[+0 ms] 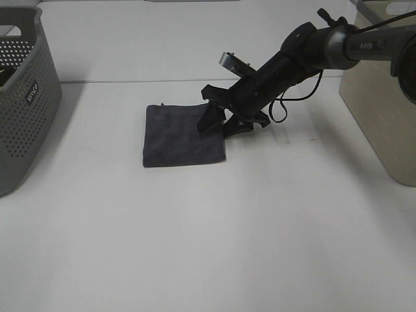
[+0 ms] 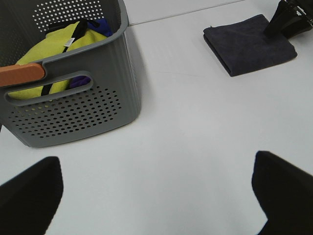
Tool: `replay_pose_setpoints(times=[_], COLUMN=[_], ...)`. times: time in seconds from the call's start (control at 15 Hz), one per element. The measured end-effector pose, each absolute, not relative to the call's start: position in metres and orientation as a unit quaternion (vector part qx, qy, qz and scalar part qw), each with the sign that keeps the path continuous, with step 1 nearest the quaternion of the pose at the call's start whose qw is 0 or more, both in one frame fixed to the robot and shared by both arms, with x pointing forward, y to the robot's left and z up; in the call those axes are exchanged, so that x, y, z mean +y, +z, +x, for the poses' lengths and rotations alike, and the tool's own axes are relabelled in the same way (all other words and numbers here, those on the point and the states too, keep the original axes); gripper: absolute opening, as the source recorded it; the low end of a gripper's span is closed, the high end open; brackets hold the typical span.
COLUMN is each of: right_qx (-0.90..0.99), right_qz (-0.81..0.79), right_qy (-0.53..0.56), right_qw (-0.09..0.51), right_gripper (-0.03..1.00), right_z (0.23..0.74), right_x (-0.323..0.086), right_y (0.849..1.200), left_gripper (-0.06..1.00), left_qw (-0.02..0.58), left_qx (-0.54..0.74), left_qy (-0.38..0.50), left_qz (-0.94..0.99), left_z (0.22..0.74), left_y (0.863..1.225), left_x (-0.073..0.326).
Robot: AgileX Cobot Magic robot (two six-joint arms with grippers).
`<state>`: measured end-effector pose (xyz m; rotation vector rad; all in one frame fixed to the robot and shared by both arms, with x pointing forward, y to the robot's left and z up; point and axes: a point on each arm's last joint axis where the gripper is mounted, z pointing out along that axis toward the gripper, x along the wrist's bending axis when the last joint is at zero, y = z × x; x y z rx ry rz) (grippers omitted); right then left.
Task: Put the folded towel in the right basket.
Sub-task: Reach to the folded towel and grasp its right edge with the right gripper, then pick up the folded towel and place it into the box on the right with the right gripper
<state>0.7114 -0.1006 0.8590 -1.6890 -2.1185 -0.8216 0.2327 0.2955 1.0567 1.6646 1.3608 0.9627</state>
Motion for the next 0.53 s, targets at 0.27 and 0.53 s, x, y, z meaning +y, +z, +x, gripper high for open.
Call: replay_pose_setpoints(times=[0.27, 0.53], right_qx=[-0.739, -0.738], right_qz=[-0.590, -0.591], right_qy=[-0.288, -0.288], right_qw=[0.150, 0.153], right_gripper=[0.14, 0.04], right_z=[0.7122, 0.7120], right_x=[-0.1009, -0.1006], right_y=[0.8584, 0.8577], left_gripper=[0.99, 0.99], left_qw=[0.383, 0.383], left_qx=[0.534, 0.534], left_qy=[0.378, 0.378], left_qz=[0.653, 0.653], left_z=[0.2327, 0.2327], left_y=[1.0567, 1.0567], left_x=[0.2955, 0.2955])
